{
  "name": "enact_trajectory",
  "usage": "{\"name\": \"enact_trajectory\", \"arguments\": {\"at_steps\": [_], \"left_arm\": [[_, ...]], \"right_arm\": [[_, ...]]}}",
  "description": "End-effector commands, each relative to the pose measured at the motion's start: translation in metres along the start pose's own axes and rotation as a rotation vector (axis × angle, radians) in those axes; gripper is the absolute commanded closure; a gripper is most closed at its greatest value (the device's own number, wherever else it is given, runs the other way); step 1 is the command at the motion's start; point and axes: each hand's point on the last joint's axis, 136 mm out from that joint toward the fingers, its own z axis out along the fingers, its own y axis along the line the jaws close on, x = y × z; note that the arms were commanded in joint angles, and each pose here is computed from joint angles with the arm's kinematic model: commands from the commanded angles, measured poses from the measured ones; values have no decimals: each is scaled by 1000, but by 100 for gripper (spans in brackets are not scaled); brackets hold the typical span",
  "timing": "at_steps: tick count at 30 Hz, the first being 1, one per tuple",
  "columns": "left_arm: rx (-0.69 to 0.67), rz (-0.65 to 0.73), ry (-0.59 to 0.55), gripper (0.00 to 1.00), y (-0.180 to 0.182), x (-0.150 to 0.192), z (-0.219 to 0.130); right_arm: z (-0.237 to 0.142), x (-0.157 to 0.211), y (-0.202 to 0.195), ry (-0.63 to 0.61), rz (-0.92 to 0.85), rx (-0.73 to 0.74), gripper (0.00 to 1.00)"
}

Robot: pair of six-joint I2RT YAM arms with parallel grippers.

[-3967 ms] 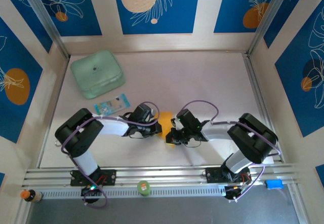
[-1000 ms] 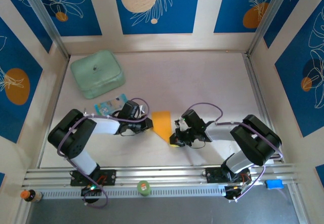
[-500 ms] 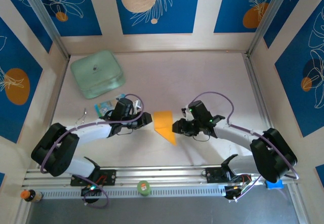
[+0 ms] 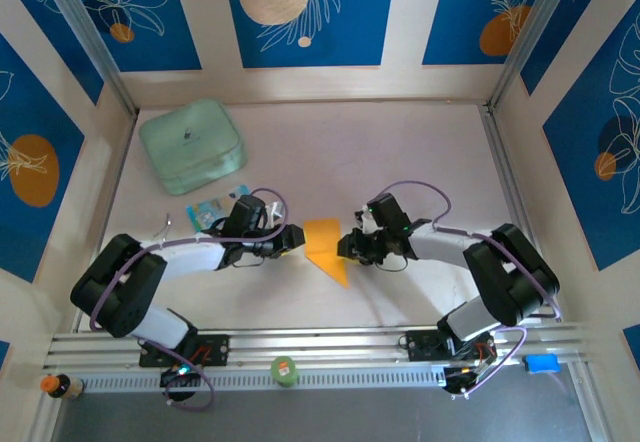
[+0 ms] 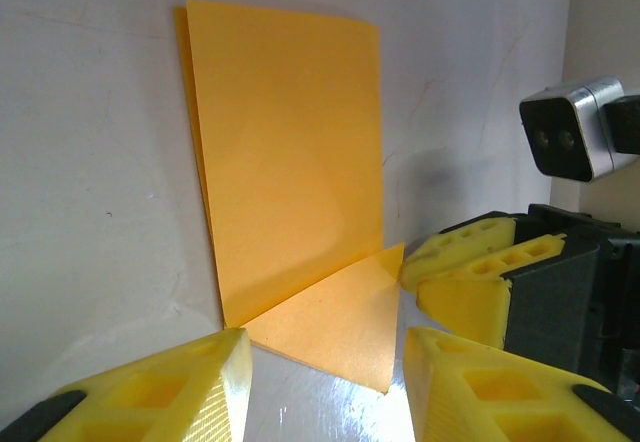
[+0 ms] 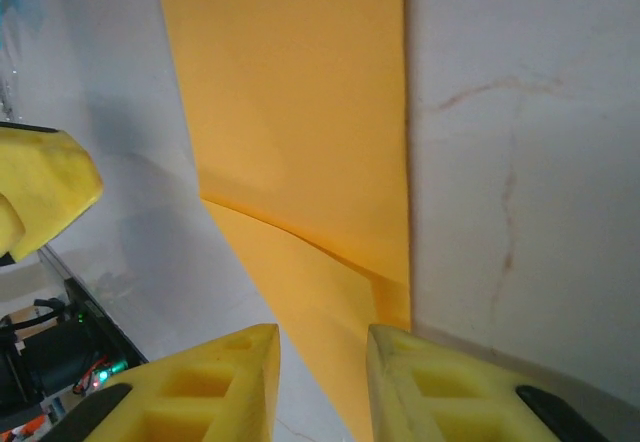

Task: Fold a paper plane with a square sheet of paper (pick it up from the middle)
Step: Third fold the triangle at the center of the table.

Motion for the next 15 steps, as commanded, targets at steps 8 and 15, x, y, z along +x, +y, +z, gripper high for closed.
{"name": "enact_trajectory", "arguments": {"at_steps": [8, 15], "left_arm": [[12, -7, 18, 55, 2, 2, 1], [15, -6, 18, 55, 1, 2, 0]], "right_arm": [[10, 2, 4, 40, -6, -36, 72], [10, 4, 2, 42, -11, -41, 83]]}}
